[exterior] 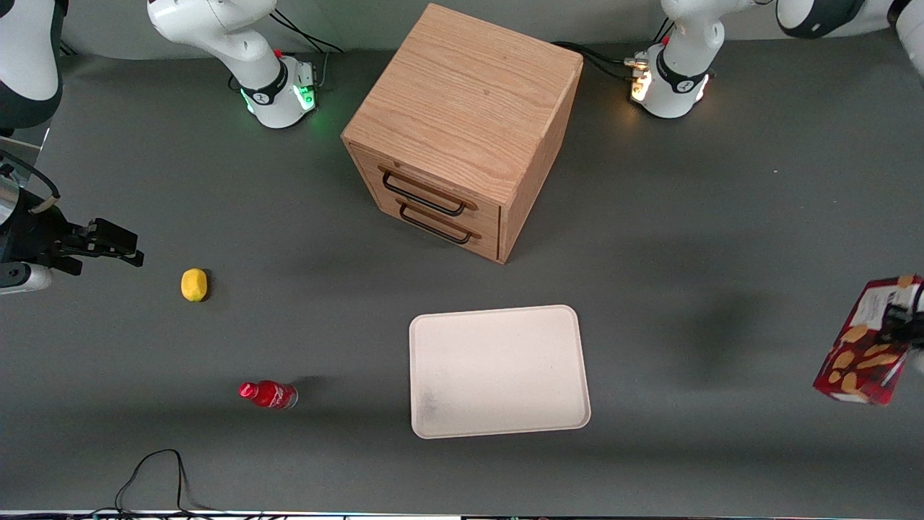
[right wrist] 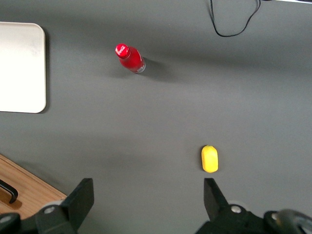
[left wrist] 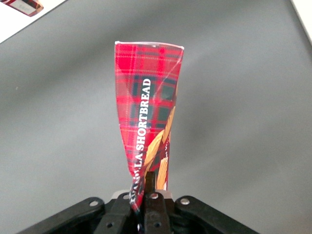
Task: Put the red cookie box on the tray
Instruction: 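Lift the box upright with the left gripper, then carry the held box over the white tray with the left gripper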
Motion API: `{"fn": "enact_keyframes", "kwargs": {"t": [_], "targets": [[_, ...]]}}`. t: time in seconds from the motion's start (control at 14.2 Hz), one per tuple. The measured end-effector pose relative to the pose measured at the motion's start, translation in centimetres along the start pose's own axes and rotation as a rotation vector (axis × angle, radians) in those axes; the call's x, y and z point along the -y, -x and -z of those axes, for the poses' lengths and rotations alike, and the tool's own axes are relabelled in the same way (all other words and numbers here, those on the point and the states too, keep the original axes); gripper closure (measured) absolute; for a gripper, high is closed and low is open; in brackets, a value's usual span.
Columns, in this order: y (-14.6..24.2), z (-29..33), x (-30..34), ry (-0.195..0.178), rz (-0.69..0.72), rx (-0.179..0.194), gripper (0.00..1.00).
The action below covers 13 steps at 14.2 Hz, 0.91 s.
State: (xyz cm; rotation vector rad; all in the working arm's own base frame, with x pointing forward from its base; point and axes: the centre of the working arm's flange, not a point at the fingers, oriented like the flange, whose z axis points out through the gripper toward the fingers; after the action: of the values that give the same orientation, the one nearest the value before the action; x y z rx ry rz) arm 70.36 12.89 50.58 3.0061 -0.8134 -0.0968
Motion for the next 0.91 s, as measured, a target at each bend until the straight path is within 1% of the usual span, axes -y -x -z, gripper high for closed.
{"fn": "enact_keyframes", "kwargs": {"t": [0.07,0.21,0.35,0.42,0.63,0.91], "targets": [[1.0,2.2,-0.8,-0.003,0.001,0.006,0.96],[2.7,6.0,-2.2,-0.016,0.002,0.003,0.96],[3.4,8.1,-3.4,-0.025,0.004,-0.003,0.96],[3.1,8.5,-4.1,-0.027,0.019,-0.004,0.96],[-0.3,8.1,-8.4,-0.025,0.112,0.002,0.96],[-6.0,7.6,-18.1,-0.032,0.264,0.006,0.96]]}}
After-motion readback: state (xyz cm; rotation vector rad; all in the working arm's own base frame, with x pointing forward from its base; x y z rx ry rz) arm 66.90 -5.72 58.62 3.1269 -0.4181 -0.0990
